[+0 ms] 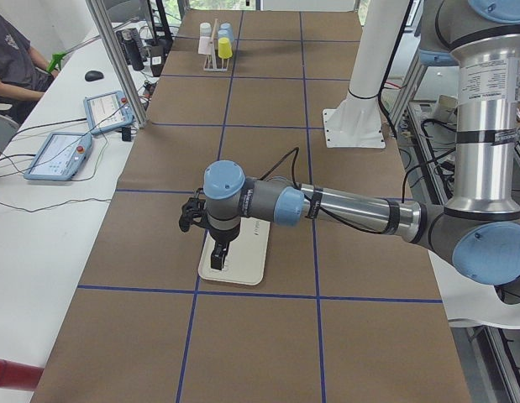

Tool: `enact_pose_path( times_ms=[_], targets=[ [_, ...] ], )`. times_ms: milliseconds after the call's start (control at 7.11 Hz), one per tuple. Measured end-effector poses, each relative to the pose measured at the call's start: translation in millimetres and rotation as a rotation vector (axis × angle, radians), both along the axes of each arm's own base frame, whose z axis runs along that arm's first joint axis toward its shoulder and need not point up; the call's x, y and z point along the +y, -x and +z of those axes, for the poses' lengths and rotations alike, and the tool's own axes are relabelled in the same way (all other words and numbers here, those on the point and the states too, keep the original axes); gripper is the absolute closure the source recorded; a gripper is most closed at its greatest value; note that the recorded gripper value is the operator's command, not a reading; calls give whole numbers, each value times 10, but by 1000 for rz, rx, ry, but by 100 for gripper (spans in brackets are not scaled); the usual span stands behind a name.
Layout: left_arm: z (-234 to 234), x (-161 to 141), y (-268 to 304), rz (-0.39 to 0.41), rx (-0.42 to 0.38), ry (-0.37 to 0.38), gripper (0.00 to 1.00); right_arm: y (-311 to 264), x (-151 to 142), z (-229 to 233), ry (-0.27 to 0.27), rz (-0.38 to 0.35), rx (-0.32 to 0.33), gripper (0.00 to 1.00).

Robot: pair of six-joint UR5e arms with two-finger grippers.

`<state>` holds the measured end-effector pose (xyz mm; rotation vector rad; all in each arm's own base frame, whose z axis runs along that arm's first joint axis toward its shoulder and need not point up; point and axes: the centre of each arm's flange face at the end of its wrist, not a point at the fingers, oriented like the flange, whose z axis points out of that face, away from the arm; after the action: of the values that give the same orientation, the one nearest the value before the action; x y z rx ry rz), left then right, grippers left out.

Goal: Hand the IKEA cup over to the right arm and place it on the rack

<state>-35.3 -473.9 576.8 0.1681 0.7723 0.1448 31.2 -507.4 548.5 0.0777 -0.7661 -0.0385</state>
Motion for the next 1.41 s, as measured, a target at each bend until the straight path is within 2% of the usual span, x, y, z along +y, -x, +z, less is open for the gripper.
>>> enact_pose_path(
  times_ms=[422,844,1126,1407],
  targets=[
    [269,72,45,-11,2,69,0,-3,73,106,27,5,-1,1],
    [540,316,140,-44,2,133,0,-6,118,313,64,-1,1,1],
    [576,394,136,-46,16,149,0,-6,146,460,96,1,1,1],
    [459,302,124,-58,34,163,0,-6,139,477,103,6,2,1]
  ],
)
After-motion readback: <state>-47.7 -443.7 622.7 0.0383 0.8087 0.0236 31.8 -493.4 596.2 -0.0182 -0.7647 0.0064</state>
